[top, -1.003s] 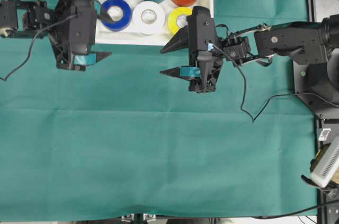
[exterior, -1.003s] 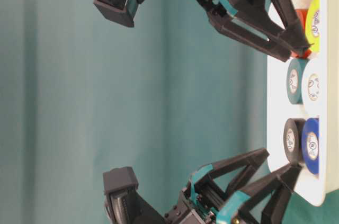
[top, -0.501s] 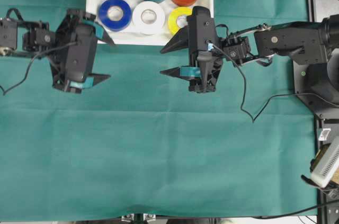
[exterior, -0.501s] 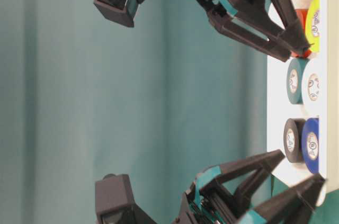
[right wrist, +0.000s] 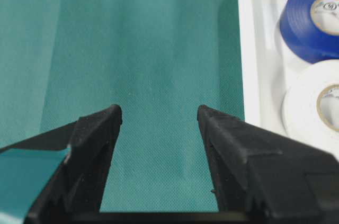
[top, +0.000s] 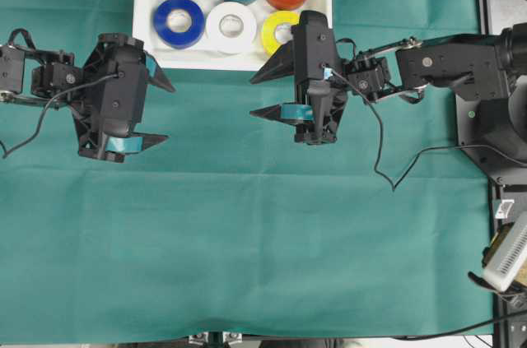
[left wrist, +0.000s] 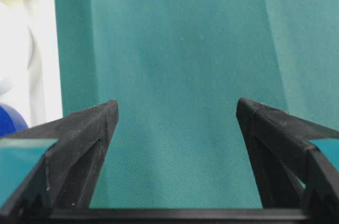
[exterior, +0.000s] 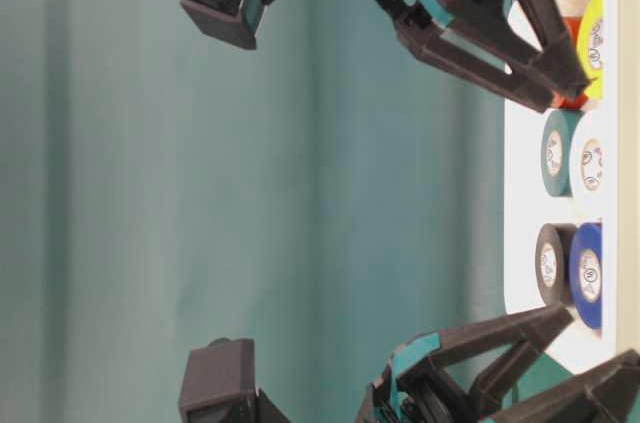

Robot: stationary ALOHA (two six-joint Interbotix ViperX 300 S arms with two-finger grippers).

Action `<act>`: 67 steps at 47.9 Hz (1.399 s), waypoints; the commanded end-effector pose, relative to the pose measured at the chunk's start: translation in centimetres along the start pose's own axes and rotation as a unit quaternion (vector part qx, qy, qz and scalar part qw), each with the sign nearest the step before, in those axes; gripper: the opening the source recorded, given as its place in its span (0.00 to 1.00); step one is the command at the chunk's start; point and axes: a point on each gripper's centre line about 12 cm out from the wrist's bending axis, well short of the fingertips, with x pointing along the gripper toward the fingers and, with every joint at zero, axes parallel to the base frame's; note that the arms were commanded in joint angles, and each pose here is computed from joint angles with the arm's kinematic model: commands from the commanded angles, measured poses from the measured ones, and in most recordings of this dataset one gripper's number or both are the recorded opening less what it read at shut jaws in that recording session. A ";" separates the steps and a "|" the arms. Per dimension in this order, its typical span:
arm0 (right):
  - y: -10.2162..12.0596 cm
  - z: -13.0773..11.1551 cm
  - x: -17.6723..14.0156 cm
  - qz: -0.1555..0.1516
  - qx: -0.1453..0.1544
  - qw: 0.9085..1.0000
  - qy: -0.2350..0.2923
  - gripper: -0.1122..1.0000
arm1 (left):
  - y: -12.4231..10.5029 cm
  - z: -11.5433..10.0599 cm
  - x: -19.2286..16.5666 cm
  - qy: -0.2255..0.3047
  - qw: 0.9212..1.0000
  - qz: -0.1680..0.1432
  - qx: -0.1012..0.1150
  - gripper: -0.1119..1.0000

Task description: Put the tape alternately from left to right into the white case.

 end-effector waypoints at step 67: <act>0.7 0.8 -4.7 0.008 -0.006 0.999 -0.049 0.72 | -0.4 0.1 -4.6 -0.056 0.998 0.006 0.001 0.53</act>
